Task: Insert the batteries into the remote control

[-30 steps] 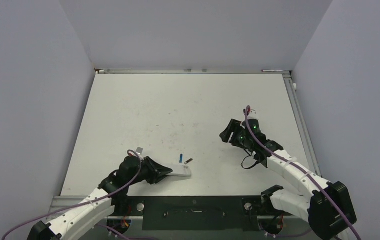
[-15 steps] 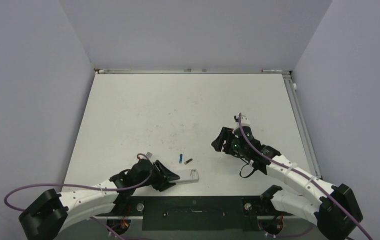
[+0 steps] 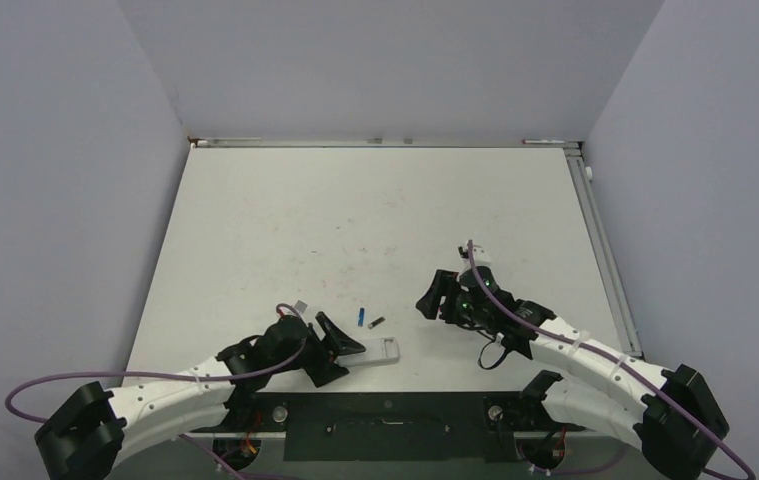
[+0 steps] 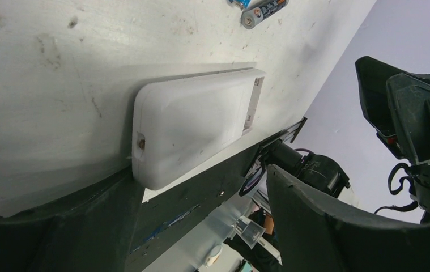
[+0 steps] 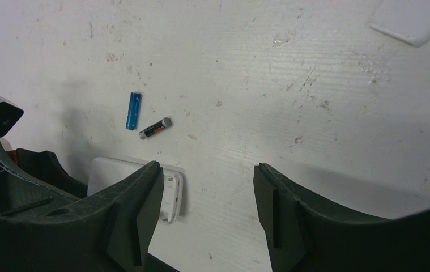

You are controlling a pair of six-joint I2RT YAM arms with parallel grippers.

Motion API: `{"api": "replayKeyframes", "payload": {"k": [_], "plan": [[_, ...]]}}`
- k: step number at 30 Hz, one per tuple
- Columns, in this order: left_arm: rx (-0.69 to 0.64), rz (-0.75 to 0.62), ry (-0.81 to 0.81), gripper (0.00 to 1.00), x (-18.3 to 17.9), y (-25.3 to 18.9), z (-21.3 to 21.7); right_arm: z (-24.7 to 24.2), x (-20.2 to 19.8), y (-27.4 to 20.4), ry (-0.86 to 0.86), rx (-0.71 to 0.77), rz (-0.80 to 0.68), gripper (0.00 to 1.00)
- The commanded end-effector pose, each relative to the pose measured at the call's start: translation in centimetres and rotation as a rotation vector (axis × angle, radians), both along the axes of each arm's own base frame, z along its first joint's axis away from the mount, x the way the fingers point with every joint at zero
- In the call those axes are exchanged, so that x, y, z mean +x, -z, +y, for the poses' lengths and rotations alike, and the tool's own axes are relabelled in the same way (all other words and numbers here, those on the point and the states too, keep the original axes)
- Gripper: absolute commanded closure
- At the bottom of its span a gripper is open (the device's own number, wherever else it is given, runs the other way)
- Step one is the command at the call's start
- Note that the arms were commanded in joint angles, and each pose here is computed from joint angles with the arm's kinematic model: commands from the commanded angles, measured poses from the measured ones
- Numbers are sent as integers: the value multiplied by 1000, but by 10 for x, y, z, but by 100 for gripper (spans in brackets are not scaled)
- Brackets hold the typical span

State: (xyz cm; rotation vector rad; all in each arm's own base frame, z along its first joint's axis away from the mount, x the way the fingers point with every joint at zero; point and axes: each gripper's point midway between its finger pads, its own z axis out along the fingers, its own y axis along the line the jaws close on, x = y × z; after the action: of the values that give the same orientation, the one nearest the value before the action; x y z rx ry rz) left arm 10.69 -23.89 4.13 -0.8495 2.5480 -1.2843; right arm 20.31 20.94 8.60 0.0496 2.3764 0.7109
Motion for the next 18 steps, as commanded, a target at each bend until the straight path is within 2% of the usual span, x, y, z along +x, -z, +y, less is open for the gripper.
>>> {"api": "replayKeyframes", "payload": {"k": [1, 10, 14, 18], "plan": [[115, 45, 41, 25, -15, 11, 14, 5, -3, -7, 10, 37, -23, 41], [177, 64, 121, 24, -35, 3, 24, 19, -25, -6, -40, 57, -6, 41], [193, 8, 133, 26, -31, -8, 27, 26, -35, -7, -58, 60, -10, 41], [206, -78, 153, 31, -19, -27, 21, 35, -50, -5, -96, 68, 5, 43]]}}
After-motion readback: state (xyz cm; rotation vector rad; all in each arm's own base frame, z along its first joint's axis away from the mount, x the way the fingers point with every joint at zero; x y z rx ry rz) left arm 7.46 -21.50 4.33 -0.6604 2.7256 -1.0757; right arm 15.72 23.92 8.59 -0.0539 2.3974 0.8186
